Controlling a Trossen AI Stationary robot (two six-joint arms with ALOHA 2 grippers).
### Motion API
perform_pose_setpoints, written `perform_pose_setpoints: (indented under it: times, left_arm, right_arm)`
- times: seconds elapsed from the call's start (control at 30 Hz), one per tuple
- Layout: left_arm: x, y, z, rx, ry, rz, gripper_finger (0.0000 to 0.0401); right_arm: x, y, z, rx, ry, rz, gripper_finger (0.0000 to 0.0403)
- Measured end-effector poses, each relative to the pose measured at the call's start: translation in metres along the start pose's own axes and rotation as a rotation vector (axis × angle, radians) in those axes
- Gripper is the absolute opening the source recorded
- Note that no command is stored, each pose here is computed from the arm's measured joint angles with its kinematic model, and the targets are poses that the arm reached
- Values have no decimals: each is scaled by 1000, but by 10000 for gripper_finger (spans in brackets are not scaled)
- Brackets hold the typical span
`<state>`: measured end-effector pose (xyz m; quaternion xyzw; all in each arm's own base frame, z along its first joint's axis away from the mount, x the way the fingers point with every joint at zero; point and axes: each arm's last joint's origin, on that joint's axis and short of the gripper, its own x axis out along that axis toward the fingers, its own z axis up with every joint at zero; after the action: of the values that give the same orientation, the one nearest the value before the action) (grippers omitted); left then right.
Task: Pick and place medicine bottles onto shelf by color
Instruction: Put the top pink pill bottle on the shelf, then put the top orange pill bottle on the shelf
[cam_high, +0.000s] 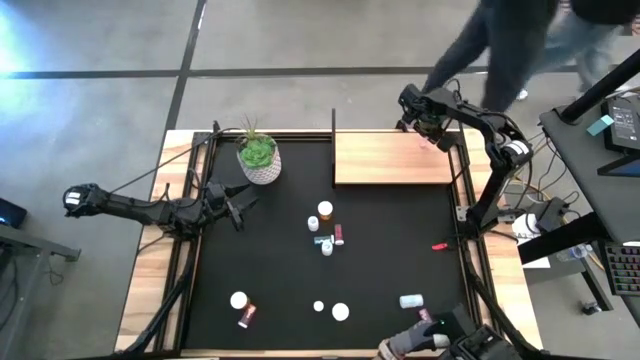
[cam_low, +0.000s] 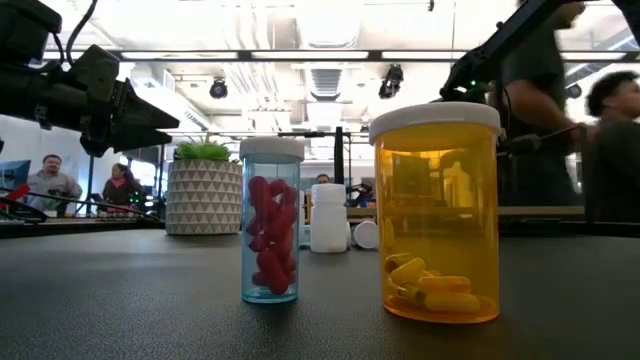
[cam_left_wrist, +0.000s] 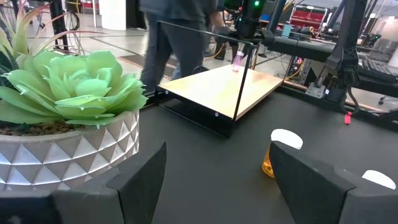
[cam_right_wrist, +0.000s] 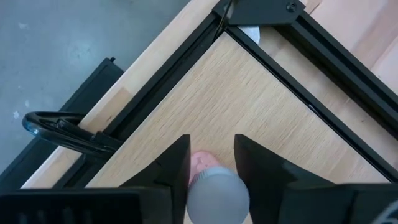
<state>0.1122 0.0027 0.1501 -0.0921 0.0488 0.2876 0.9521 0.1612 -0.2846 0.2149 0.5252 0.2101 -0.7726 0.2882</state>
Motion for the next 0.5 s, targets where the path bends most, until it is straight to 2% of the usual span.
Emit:
perform_pose_setpoints:
  times: [0.3, 0.5]
  left_arm:
    - [0, 0, 0, 0, 0, 0, 270]
    - [0, 0, 0, 0, 0, 0, 270]
  right_arm:
    - [-2, -1, 0, -29, 7, 10, 197]
    - [-18, -3, -7, -78, -2, 66, 249]
